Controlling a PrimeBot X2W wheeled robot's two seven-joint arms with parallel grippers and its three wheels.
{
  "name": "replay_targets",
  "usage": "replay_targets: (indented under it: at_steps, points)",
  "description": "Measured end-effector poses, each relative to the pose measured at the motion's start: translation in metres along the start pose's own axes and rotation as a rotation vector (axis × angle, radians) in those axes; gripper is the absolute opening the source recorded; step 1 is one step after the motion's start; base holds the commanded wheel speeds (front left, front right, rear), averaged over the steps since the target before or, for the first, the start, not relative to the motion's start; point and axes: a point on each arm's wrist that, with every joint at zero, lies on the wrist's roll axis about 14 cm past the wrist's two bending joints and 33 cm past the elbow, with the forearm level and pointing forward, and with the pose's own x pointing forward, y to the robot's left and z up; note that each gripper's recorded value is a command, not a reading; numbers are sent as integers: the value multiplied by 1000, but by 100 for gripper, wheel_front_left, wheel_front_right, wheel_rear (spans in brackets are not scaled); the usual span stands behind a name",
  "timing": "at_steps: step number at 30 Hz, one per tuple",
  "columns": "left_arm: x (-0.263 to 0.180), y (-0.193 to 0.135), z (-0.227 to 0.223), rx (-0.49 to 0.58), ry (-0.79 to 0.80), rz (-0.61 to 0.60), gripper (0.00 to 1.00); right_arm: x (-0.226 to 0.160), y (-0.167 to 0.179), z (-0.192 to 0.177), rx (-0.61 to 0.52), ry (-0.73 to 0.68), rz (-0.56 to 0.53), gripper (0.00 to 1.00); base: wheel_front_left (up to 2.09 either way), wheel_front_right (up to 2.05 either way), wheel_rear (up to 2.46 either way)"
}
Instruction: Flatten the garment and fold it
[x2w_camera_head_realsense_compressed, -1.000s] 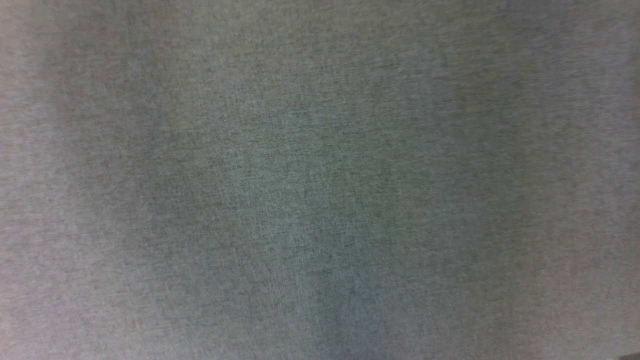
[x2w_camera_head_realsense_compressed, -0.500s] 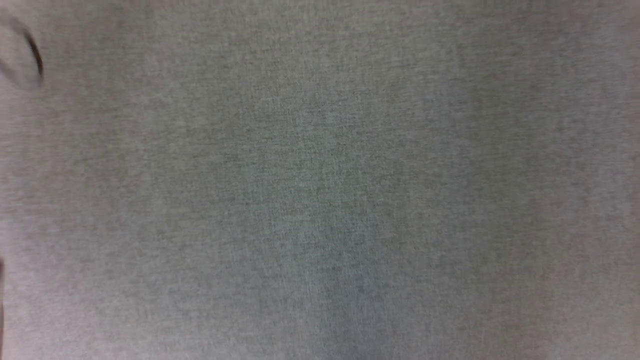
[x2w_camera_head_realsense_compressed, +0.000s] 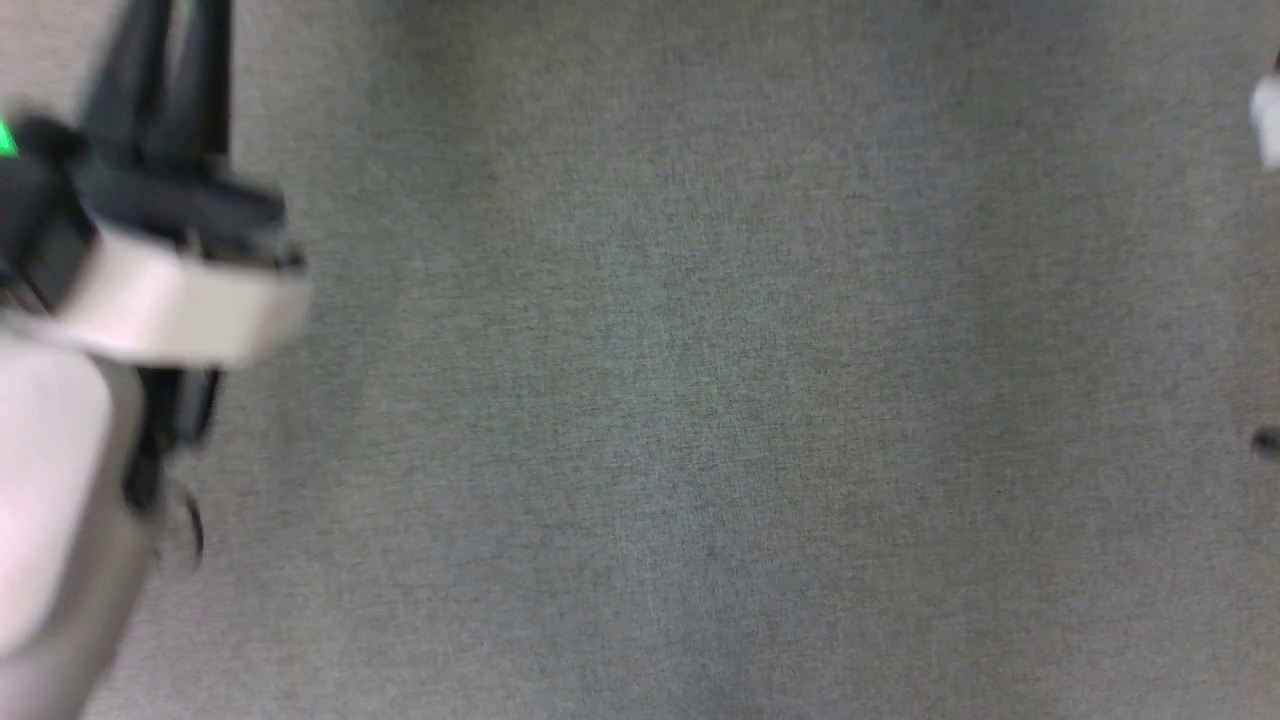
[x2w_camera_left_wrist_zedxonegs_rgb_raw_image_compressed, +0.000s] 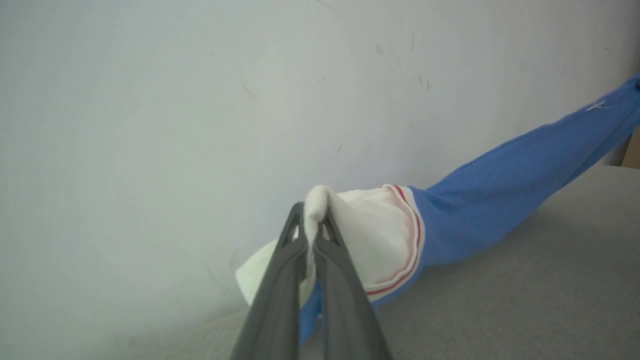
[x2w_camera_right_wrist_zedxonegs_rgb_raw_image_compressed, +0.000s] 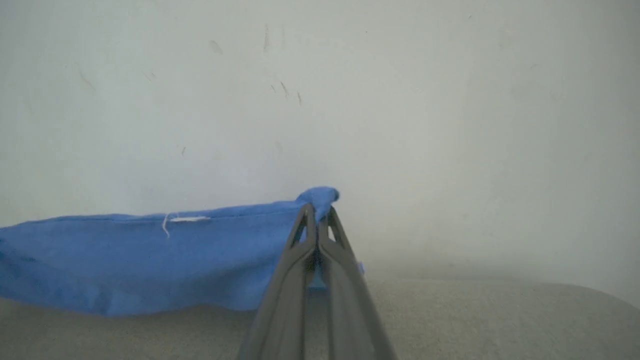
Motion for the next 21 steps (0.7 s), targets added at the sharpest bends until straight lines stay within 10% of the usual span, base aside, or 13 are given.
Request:
replay_targets:
  at_steps: [21]
  points:
    - [-160,-43,-31,-289,471,57,0,-152,17,-37,197,356,-23,0,0,0,0]
